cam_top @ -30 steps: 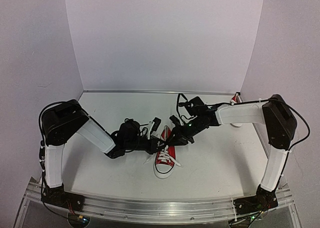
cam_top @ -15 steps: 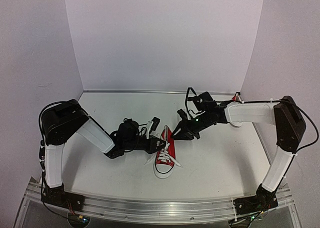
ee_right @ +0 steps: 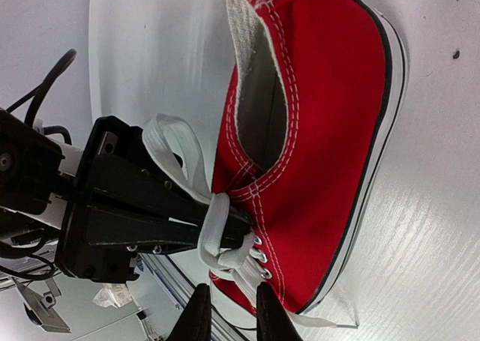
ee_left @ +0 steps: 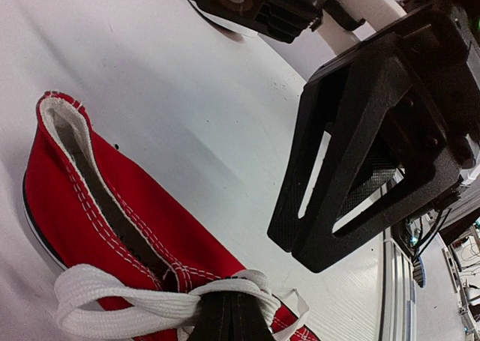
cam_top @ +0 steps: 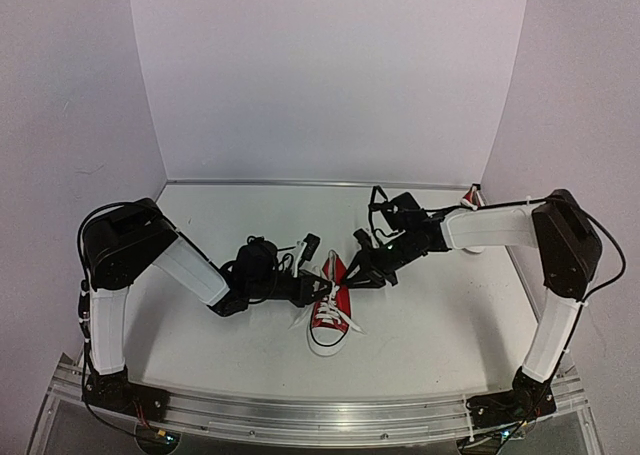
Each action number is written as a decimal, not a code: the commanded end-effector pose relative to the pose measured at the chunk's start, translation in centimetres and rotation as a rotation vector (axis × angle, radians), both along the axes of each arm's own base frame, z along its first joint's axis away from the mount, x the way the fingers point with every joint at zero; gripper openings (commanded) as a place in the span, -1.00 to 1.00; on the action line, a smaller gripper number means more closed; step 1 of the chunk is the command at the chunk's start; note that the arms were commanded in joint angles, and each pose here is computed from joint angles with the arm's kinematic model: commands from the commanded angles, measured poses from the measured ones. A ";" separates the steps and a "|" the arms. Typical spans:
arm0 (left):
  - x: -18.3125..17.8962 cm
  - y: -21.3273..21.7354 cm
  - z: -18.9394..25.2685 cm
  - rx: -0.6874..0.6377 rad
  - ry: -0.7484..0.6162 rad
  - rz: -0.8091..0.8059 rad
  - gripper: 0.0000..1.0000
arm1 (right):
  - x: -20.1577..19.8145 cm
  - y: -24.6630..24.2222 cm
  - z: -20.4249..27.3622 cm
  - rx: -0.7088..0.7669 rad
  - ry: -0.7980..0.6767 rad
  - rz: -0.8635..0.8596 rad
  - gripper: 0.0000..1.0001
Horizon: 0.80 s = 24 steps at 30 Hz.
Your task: Tie the shoes
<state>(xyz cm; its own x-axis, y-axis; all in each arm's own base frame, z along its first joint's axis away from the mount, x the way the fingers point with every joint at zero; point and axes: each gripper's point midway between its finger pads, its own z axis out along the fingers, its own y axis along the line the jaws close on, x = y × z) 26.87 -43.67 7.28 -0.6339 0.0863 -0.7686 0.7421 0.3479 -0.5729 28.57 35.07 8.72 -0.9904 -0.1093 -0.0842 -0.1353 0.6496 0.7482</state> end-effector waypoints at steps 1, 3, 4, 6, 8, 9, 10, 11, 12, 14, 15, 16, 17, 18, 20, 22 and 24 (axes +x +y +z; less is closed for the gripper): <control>0.3 0.1 1.0 -0.023 -0.023 -0.002 -1.00 | 0.0 0.7 -0.3 0.025 0.005 0.004 -0.61; 0.3 0.1 1.0 -0.022 -0.021 -0.004 -1.00 | 0.1 0.9 -0.3 0.034 0.004 0.002 -0.60; 0.3 0.1 1.0 -0.022 -0.021 -0.004 -1.00 | 0.0 0.9 -0.4 0.035 0.005 0.003 -0.59; 0.3 0.1 0.9 -0.021 -0.021 -0.004 -1.00 | 0.0 0.9 -0.6 0.034 0.007 0.004 -0.58; 0.3 0.1 0.9 -0.021 -0.020 -0.004 -1.00 | -0.1 0.9 -1.0 0.033 0.015 0.004 -0.58; 0.3 0.1 1.0 -0.022 -0.020 -0.003 -1.00 | -0.1 0.9 -1.1 0.033 0.018 0.004 -0.58; 0.3 0.0 0.9 -0.023 -0.020 -0.004 -1.00 | -0.1 1.0 -1.2 0.036 0.020 0.004 -0.58; 0.3 0.0 0.9 -0.022 -0.019 -0.005 -1.00 | -0.2 1.0 -1.3 0.036 0.022 0.005 -0.59; 0.3 0.0 0.9 -0.022 -0.019 -0.006 -1.00 | -0.2 1.1 -1.3 0.038 0.023 0.005 -0.59; 0.3 0.0 0.9 -0.024 -0.018 -0.006 -1.00 | -0.2 1.2 -1.4 0.039 0.023 0.008 -0.59; 0.3 -0.1 0.9 -0.024 -0.018 -0.006 -1.00 | -0.3 1.2 -1.5 0.039 0.026 0.008 -0.59; 0.3 -0.1 0.9 -0.024 -0.018 -0.008 -1.00 | -0.3 1.2 -1.6 0.041 0.027 0.008 -0.59; 0.3 -0.1 0.9 -0.025 -0.019 -0.009 -1.00 | -0.3 1.2 -1.6 0.043 0.028 0.007 -0.59; 0.3 -0.1 0.9 -0.025 -0.018 -0.008 -1.00 | -0.3 1.3 -1.6 0.048 0.028 0.008 -0.59; 0.3 -0.1 0.9 -0.026 -0.017 -0.012 -1.00 | -0.3 1.4 -1.5 0.059 0.029 0.004 -0.59; 0.3 -0.2 1.0 -0.026 -0.018 -0.013 -1.00 | -0.3 1.6 -1.5 0.068 0.033 0.002 -0.58; 0.3 -0.2 1.0 -0.027 -0.019 -0.016 -1.00 | -0.3 1.7 -1.7 0.071 0.038 0.002 -0.59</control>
